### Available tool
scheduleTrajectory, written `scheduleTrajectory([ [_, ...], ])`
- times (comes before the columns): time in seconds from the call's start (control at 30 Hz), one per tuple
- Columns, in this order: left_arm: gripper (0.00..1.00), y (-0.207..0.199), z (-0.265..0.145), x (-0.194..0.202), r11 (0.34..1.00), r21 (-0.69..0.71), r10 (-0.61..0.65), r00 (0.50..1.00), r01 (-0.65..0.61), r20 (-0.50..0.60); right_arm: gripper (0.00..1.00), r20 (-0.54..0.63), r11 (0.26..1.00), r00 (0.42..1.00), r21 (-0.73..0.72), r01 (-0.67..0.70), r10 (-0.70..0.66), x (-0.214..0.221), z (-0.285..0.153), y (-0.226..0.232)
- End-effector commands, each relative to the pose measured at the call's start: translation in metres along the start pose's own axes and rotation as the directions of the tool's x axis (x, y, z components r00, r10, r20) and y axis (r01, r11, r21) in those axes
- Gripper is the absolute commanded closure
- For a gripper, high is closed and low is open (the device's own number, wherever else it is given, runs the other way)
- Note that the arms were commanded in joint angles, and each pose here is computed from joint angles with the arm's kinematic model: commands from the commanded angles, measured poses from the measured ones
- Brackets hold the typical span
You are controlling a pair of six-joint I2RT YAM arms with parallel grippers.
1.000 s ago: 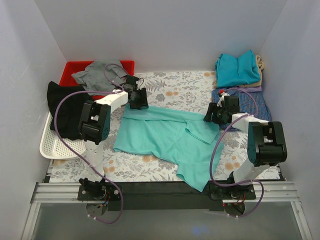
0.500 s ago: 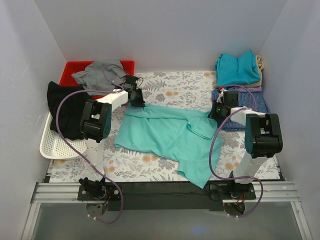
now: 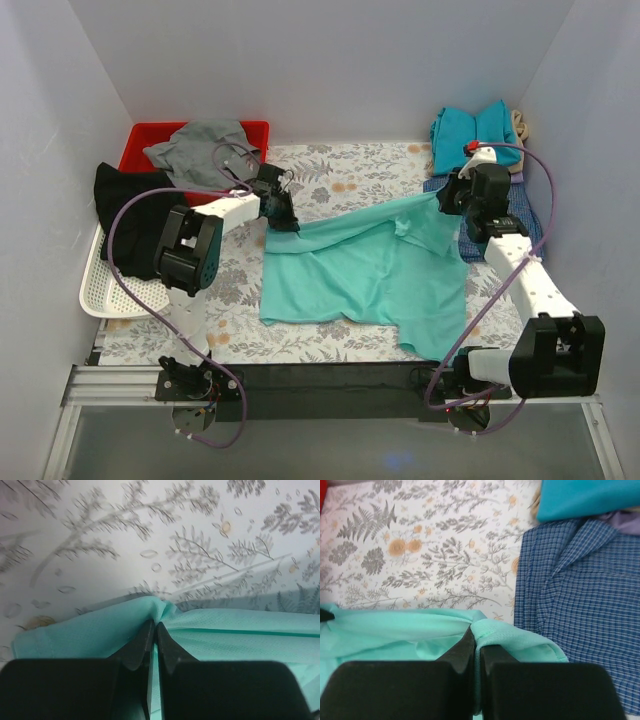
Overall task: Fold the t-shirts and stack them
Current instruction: Fold the tshirt
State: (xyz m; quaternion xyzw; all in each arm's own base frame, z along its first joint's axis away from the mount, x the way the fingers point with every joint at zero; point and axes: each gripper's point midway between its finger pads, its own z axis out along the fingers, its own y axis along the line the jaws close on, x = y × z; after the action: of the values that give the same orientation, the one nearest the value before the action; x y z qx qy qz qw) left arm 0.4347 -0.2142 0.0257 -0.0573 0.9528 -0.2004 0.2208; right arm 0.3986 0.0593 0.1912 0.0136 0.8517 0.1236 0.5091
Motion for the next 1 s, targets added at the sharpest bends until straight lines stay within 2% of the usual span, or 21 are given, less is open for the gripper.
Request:
scheduleTrajectory([
  [0.0, 1.0, -0.014, -0.027, 0.019, 1.0, 0.007, -0.022, 0.999, 0.022, -0.024, 0.99, 0.04, 0.981, 0.998, 0.189, 0.038, -0.046, -0.007, -0.017, -0.034],
  [0.1, 1.0, -0.019, -0.03, 0.02, 0.999, -0.016, -0.035, 0.999, 0.036, 0.013, 0.99, 0.039, 0.98, 0.997, 0.191, 0.059, -0.068, -0.013, -0.014, -0.035],
  [0.27, 1.0, -0.01, -0.027, 0.0, 0.995, -0.091, -0.036, 0.996, 0.044, 0.083, 0.99, 0.016, 0.984, 0.998, 0.168, 0.062, -0.066, -0.016, 0.02, -0.034],
  [0.4, 1.0, 0.0, -0.015, -0.015, 0.987, -0.162, -0.006, 0.995, 0.022, 0.102, 0.98, -0.025, 0.969, 0.998, 0.237, 0.067, -0.063, -0.01, 0.048, -0.052],
  [0.47, 0.9, 0.001, -0.009, -0.023, 0.983, -0.181, 0.011, 0.994, 0.009, 0.11, 0.74, -0.033, 0.962, 0.997, 0.262, 0.075, -0.069, -0.009, 0.057, -0.057],
  [0.5, 0.75, 0.003, -0.009, -0.025, 0.981, -0.195, 0.016, 0.993, 0.007, 0.113, 0.66, -0.035, 0.964, 0.996, 0.253, 0.085, -0.079, -0.01, 0.06, -0.057],
  [0.53, 0.68, 0.005, -0.009, -0.029, 0.977, -0.215, 0.024, 0.992, 0.004, 0.127, 0.55, -0.01, 0.965, 0.996, 0.249, 0.087, -0.088, -0.017, 0.062, -0.055],
  [0.57, 0.64, 0.002, -0.013, -0.037, 0.976, -0.216, 0.035, 0.988, -0.002, 0.147, 0.47, 0.007, 0.965, 0.996, 0.25, 0.084, -0.089, -0.02, 0.062, -0.055],
  [0.63, 0.57, 0.008, -0.021, -0.047, 0.965, -0.262, 0.059, 0.981, -0.009, 0.183, 0.39, 0.051, 0.965, 0.992, 0.245, 0.096, -0.112, -0.032, 0.057, -0.053],
  [0.7, 0.55, 0.008, -0.035, -0.058, 0.96, -0.278, 0.087, 0.971, -0.023, 0.222, 0.27, 0.094, 0.964, 0.986, 0.244, 0.108, -0.134, -0.045, 0.053, -0.051],
  [0.87, 0.53, 0.002, -0.056, -0.067, 0.96, -0.279, 0.095, 0.961, -0.02, 0.258, 0.26, 0.094, 0.961, 0.987, 0.257, 0.101, -0.129, -0.049, 0.043, -0.051],
  [0.97, 0.53, -0.008, -0.07, -0.066, 0.973, -0.227, 0.104, 0.956, -0.041, 0.274, 0.3, 0.029, 0.977, 0.995, 0.195, 0.09, -0.098, -0.03, 0.045, -0.042],
])
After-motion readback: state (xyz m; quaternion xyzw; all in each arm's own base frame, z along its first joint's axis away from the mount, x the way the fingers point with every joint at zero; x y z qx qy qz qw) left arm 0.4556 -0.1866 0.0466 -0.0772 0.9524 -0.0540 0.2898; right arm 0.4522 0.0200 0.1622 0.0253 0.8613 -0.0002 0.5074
